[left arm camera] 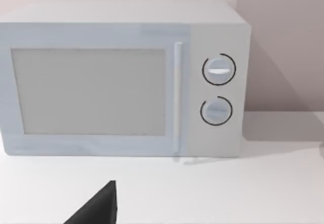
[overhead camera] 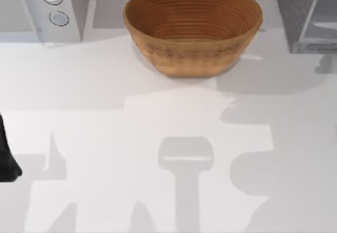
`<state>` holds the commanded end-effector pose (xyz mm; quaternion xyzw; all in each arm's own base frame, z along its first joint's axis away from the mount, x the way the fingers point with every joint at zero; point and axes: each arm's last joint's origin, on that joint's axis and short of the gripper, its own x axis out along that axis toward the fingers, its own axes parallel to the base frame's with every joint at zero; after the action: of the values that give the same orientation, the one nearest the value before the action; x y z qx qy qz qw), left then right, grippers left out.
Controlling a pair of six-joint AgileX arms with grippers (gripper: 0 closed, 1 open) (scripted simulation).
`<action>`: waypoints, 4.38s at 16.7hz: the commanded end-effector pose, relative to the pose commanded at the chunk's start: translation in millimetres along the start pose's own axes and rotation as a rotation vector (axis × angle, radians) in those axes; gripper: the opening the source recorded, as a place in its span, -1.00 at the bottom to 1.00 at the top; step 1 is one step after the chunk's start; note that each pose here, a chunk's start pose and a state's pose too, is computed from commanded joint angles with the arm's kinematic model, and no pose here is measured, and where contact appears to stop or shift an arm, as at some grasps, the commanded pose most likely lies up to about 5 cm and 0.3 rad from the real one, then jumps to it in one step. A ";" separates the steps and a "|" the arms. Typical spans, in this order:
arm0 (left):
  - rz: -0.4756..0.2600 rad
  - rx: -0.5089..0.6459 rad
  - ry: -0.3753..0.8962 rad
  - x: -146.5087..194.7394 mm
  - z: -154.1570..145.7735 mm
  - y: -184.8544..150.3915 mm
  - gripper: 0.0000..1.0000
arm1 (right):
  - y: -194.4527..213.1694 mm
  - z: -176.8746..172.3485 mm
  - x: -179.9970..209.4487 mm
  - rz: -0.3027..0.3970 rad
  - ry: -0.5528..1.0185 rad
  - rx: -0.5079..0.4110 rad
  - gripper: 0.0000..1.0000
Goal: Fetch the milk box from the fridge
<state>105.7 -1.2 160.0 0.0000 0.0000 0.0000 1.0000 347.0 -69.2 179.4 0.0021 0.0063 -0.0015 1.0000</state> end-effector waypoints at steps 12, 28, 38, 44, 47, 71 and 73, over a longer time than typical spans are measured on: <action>0.000 0.000 0.000 0.0 0.0 0.0 1.00 | 54.4 51.4 -173.9 -0.002 -0.032 -0.005 -1.00; 0.000 0.000 0.000 0.0 0.0 0.0 1.00 | 66.9 -22.2 -241.1 0.001 -0.012 -0.002 -1.00; 0.000 0.000 0.000 0.0 0.0 0.0 1.00 | 102.4 -2.0 -213.3 0.236 -0.034 0.001 -1.00; 0.000 0.000 0.000 0.0 0.0 0.0 1.00 | 163.5 -17.2 -183.9 0.478 0.029 -0.009 -1.00; 0.000 0.000 0.000 0.0 0.0 0.0 1.00 | 196.3 -30.6 -180.2 0.588 0.032 -0.012 -1.00; 0.000 0.000 0.000 0.0 0.0 0.0 1.00 | 284.6 -90.4 -153.6 0.766 -0.006 -0.009 -1.00; 0.000 0.000 0.000 0.0 0.0 0.0 1.00 | 287.2 -92.5 -150.8 0.766 -0.011 -0.008 -1.00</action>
<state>105.7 -1.2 160.0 0.0000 0.0000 0.0000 1.0000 195.9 218.8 89.9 0.0006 -0.0005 0.3724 0.9281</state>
